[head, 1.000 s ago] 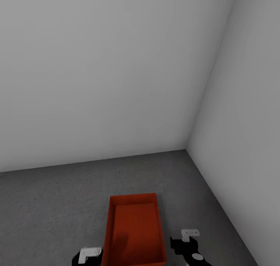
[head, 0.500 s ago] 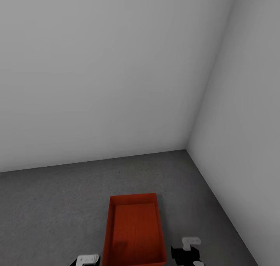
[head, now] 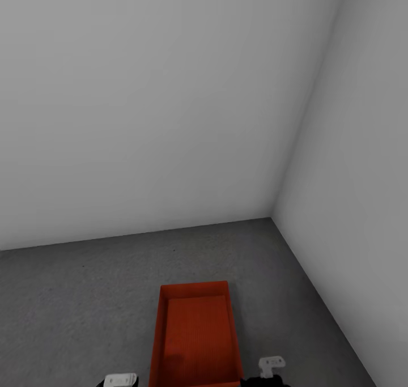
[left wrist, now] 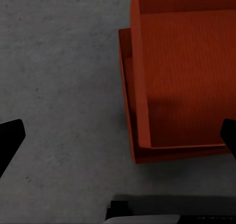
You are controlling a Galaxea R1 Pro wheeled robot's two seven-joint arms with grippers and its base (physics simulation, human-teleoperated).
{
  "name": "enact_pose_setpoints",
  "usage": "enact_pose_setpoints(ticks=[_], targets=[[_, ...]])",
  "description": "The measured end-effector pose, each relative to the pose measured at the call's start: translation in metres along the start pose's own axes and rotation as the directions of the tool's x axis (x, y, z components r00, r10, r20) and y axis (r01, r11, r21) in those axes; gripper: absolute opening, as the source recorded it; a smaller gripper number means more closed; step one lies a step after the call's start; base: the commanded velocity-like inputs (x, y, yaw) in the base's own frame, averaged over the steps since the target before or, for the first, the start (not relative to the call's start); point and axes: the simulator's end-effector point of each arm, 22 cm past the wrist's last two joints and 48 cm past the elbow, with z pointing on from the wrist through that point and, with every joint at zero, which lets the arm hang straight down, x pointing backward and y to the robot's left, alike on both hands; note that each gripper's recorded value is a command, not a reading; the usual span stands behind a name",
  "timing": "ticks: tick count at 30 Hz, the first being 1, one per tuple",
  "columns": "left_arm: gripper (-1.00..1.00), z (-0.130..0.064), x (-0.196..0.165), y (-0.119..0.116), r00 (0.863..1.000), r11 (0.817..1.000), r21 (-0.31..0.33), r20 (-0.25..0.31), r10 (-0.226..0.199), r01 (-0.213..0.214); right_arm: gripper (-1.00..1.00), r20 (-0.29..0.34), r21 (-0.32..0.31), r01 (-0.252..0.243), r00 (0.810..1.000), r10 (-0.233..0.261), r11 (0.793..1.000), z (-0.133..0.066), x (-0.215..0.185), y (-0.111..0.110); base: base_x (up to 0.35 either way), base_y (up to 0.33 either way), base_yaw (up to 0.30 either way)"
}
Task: Move the two storage containers from the living room to the garage. In the garage, place one container on the floor and stack the other container on top of it (either order is fine).
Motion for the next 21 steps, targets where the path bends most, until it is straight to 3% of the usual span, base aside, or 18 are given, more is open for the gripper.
enact_pose_setpoints(ticks=[6,21], targets=[[1.00,0.000,0.000,0.011,1.000,1.000,-0.010,-0.001,0.009,-0.009,1.00,-0.030,-0.027,-0.004,1.000,0.003,1.000,-0.001,0.010,0.002,0.000,0.000,0.000],[1.00,0.000,0.000,0.013,1.000,1.000,-0.012,-0.001,0.012,-0.012,1.00,-0.044,-0.036,-0.005,0.999,0.004,0.999,-0.004,0.015,-0.014,0.000,0.000,0.000]])
